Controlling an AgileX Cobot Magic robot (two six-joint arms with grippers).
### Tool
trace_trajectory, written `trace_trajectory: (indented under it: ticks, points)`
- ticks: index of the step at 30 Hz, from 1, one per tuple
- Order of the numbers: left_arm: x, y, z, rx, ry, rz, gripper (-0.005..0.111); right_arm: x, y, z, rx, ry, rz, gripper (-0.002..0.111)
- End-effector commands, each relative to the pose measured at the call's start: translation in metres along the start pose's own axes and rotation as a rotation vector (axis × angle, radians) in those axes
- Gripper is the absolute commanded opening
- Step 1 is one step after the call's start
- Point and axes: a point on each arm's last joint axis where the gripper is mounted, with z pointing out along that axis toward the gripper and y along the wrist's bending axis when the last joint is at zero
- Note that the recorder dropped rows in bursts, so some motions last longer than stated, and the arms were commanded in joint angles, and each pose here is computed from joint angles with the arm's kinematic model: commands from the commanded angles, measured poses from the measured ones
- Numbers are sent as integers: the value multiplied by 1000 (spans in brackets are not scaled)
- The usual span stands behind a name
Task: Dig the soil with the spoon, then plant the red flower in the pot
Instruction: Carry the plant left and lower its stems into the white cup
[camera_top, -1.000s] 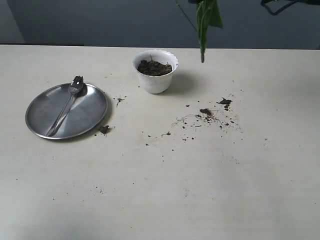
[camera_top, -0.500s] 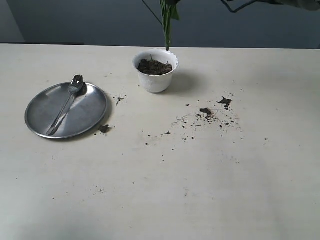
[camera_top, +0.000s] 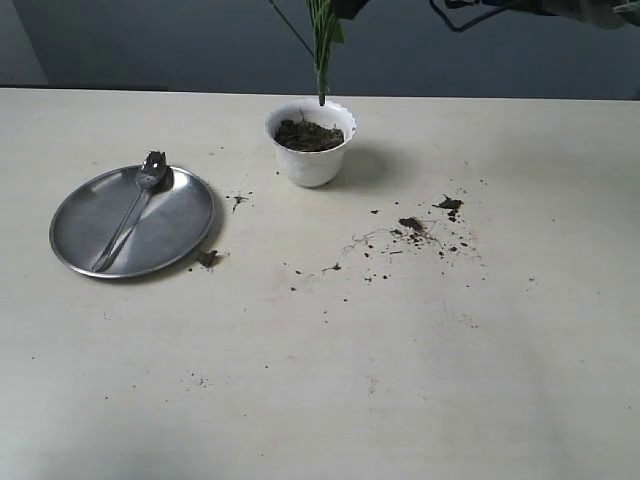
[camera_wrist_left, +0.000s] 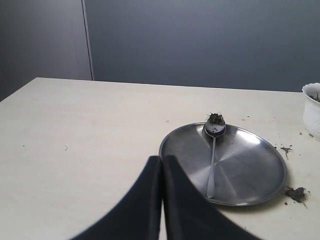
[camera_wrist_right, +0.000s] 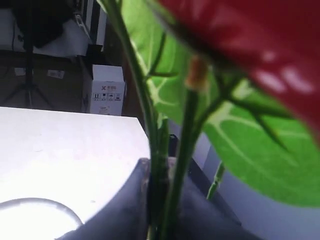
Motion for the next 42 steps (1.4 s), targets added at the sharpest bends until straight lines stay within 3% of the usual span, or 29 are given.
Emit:
trace_trajectory:
  ticks: [1,6,18,33,42]
  points:
    - [1,0,0,1,-5,-10,1,-10,3,-6,-74,-70,-13,-1]
    - [1,0,0,1,-5,-10,1,-3,12,-7,-152,-53,-15,-1]
    - [1,0,0,1,-5,-10,1,18,31,18,-162,106,-53,-1]
    - [1,0,0,1,-5,-10,1,28,18,61,140,185,-52,-1]
    - [1,0,0,1,-5,-10,1,65,18,69,182,214,44,-1]
